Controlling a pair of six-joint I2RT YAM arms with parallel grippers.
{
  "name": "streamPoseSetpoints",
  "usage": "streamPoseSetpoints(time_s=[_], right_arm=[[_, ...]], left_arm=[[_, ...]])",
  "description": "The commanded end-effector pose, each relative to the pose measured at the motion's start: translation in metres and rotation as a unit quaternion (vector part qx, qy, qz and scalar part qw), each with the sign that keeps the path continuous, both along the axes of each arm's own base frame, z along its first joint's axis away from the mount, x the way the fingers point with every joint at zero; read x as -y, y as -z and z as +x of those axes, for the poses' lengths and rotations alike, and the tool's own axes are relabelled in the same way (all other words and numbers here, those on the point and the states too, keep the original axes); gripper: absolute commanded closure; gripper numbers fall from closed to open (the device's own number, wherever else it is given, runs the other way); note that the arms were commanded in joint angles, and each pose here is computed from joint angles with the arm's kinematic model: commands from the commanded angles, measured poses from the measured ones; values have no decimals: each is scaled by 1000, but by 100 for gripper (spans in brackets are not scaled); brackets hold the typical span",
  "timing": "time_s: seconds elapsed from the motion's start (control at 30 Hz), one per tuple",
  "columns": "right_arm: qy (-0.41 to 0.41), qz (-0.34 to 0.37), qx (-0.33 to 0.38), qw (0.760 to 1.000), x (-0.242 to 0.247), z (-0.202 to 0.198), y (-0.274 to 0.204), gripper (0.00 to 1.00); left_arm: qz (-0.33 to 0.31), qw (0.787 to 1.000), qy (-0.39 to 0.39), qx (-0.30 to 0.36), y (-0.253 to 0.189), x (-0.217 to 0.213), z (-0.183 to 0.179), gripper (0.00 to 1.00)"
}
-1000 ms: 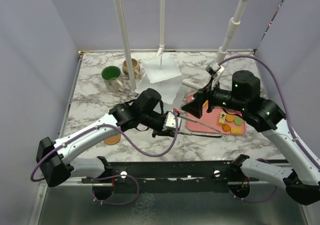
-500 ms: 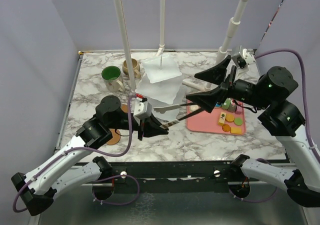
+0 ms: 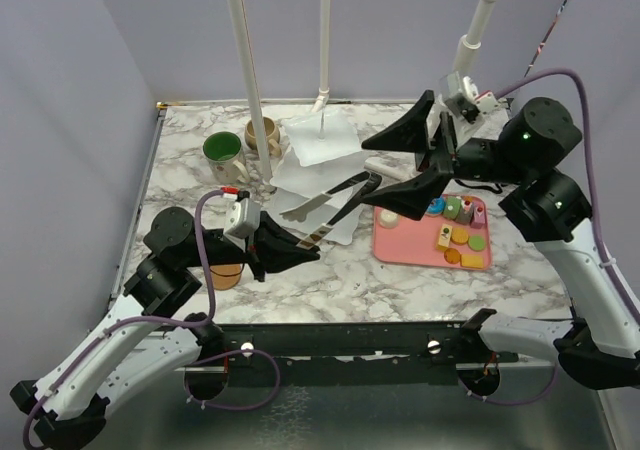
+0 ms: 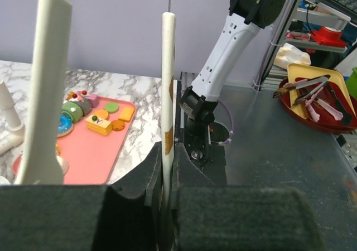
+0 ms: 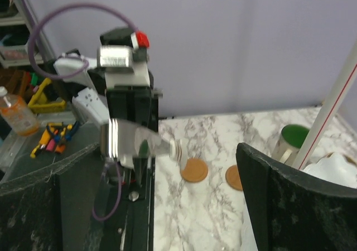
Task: Serve the afternoon tea
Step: Pick up the clamp from the desert table.
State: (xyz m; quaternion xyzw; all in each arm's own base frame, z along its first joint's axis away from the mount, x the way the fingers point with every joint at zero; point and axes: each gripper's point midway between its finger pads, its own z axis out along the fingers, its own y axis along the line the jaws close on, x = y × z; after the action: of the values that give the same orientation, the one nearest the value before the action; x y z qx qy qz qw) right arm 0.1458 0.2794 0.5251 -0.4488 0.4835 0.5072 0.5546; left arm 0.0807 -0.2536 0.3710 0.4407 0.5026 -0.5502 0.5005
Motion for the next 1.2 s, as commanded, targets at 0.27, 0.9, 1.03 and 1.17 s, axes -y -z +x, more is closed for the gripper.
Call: streamPoseSetpoints(time_s=[0.27, 0.9, 1.03, 1.17], right_arm=[[-127, 22, -28, 991, -16, -21, 68, 0], [-33, 76, 25, 996, -35, 10, 87, 0], [-33, 78, 30, 996, -34, 7, 89, 0], [-18, 88, 45, 995, -28, 7, 88, 6]], left_arm=[[-21, 999, -8, 44, -23, 1, 7, 100], [-13, 998, 18, 61, -26, 33, 34, 100], [-11, 998, 25, 60, -26, 35, 35, 100], [-12, 998, 30, 62, -28, 35, 33, 100]])
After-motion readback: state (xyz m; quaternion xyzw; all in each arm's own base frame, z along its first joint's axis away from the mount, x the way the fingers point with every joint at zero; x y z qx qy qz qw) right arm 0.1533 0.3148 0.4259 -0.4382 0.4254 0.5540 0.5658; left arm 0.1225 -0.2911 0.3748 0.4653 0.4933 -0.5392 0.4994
